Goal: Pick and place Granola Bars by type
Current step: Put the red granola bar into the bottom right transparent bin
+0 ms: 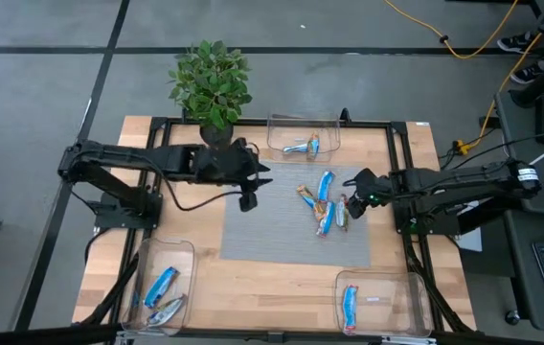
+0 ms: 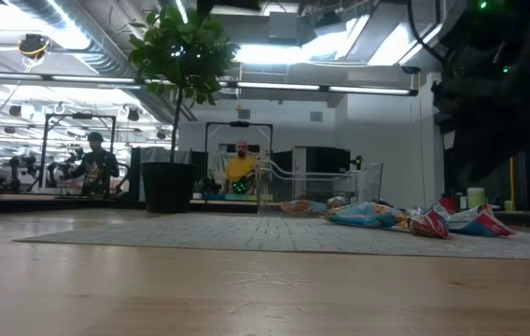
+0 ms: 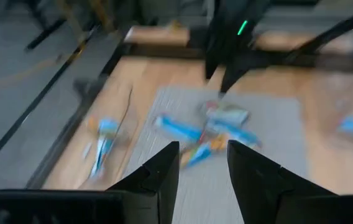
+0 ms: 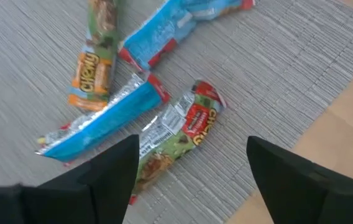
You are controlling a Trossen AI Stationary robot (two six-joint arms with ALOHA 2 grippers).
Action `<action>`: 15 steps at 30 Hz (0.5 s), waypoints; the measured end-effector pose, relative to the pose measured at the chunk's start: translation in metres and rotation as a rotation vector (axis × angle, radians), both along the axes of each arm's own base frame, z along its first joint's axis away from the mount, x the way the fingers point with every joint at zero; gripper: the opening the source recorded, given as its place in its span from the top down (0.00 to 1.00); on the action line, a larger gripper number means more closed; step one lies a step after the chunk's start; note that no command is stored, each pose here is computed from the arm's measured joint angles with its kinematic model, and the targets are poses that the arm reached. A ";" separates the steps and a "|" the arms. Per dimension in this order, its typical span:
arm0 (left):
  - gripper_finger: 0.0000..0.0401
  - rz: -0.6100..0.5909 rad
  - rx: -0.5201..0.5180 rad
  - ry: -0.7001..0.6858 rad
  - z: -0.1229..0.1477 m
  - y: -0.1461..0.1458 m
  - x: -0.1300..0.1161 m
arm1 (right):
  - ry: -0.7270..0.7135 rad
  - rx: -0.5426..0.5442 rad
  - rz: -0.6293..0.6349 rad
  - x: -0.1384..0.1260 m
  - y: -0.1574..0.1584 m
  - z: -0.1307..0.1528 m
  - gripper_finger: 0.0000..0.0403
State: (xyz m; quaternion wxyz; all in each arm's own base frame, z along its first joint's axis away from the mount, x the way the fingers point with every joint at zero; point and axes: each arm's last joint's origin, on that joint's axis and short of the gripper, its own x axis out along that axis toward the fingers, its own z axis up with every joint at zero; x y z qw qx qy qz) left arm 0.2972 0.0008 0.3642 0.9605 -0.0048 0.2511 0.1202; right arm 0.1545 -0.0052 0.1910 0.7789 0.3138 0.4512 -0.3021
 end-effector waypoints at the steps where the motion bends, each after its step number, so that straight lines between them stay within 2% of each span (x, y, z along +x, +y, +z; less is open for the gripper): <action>1: 0.68 -0.027 -0.005 -0.035 0.006 0.002 -0.003 | 0.014 -0.001 0.001 0.001 0.000 -0.002 0.26; 3: 0.69 -0.042 -0.005 -0.067 0.017 0.009 -0.016 | 0.032 -0.002 0.003 0.003 0.000 -0.005 0.26; 7: 0.71 0.011 0.003 -0.153 0.027 0.024 -0.055 | 0.043 -0.004 0.008 0.007 0.000 -0.008 0.26; 11: 0.72 0.095 -0.039 -0.266 0.014 0.031 -0.102 | 0.046 -0.005 0.009 0.008 0.000 -0.009 0.26; 15: 0.74 0.175 -0.082 -0.375 -0.016 0.030 -0.144 | 0.046 -0.005 0.009 0.008 0.000 -0.009 0.26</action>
